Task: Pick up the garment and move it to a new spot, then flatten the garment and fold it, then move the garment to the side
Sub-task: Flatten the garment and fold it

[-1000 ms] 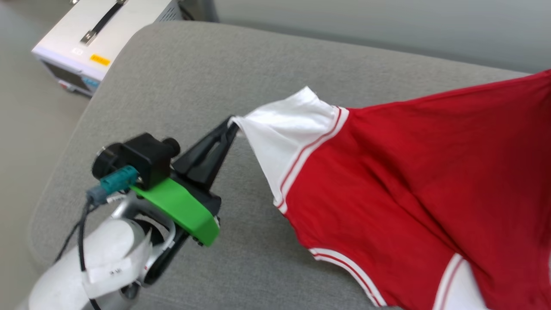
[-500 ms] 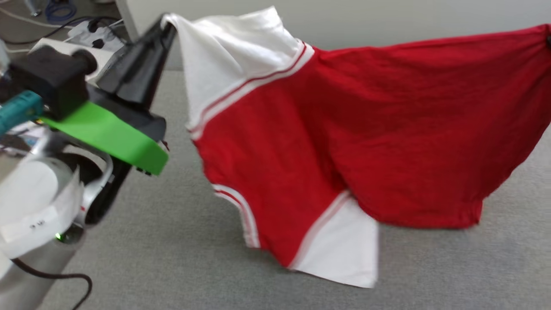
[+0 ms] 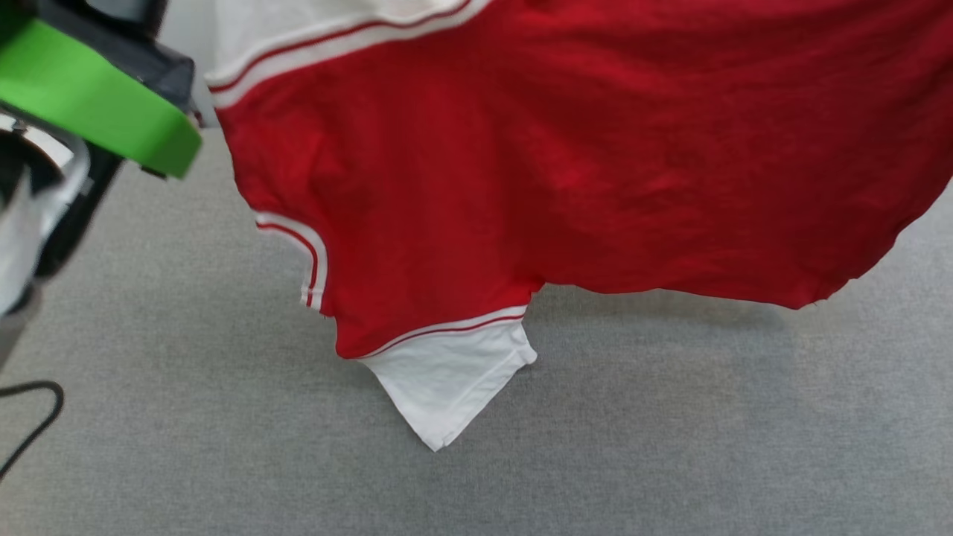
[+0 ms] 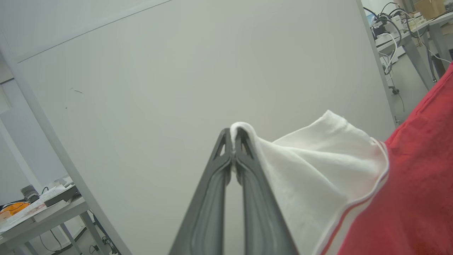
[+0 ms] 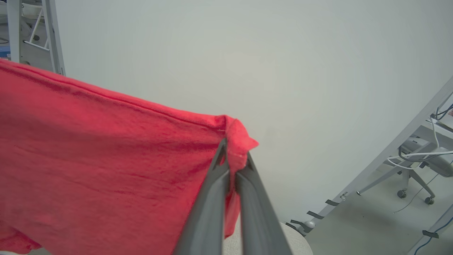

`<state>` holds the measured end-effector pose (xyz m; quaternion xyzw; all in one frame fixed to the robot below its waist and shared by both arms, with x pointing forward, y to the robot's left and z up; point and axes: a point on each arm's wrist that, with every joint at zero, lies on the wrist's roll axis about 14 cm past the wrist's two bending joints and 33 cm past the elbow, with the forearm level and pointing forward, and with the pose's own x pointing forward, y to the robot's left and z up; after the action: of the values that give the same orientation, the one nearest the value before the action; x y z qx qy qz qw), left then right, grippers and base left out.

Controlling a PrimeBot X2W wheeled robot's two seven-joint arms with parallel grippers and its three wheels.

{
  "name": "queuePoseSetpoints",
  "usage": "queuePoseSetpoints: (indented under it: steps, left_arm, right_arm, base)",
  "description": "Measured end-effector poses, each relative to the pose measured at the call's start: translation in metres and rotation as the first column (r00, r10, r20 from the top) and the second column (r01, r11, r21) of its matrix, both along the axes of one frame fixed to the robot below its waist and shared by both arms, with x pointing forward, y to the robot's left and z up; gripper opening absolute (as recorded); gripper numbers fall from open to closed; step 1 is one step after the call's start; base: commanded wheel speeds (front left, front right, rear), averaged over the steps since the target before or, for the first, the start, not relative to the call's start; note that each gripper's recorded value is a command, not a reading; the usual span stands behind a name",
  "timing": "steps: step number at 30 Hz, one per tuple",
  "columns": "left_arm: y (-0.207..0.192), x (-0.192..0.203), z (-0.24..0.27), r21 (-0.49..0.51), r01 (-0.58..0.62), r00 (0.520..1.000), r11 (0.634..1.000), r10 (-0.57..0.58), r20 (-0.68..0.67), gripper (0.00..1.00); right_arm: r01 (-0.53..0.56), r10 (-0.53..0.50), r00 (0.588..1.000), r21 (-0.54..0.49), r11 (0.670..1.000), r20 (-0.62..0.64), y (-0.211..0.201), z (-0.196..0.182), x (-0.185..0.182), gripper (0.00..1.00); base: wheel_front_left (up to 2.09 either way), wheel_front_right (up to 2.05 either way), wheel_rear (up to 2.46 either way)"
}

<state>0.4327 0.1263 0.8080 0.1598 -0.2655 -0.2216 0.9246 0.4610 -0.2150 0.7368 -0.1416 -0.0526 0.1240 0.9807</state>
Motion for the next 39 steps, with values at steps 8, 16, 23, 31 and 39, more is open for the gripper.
queuePoseSetpoints:
  steps: [8,16,23,31,39]
  left_arm:
    - [0.004,0.047,0.016,0.062,-0.019,0.999,0.998,0.017,0.031,0.00]
    - [0.016,0.127,0.015,0.144,-0.089,0.996,0.986,0.086,0.026,0.00]
    - [0.025,0.206,0.009,0.170,-0.184,0.983,0.968,0.178,0.050,0.00]
    - [0.033,0.278,-0.007,0.155,-0.264,0.964,0.952,0.254,0.081,0.00]
    - [0.041,0.328,-0.116,0.240,-0.244,0.967,0.940,0.254,-0.011,0.00]
  right_arm:
    - [0.005,-0.005,0.998,0.006,1.000,0.057,-0.004,0.005,0.037,0.00]
    - [0.043,-0.043,0.995,0.003,0.999,0.094,-0.016,-0.005,0.105,0.00]
    - [0.079,-0.077,0.990,-0.008,0.997,0.116,-0.018,-0.026,0.174,0.00]
    - [0.097,-0.093,0.989,-0.027,0.995,0.113,-0.005,-0.068,0.238,0.00]
    - [0.100,-0.084,0.988,-0.130,0.986,0.127,0.007,-0.137,0.283,0.00]
  base:
    - [0.00,0.00,0.00]
    - [0.00,0.00,0.00]
    - [0.00,0.00,0.00]
    - [0.00,0.00,0.00]
    - [0.00,0.00,0.00]
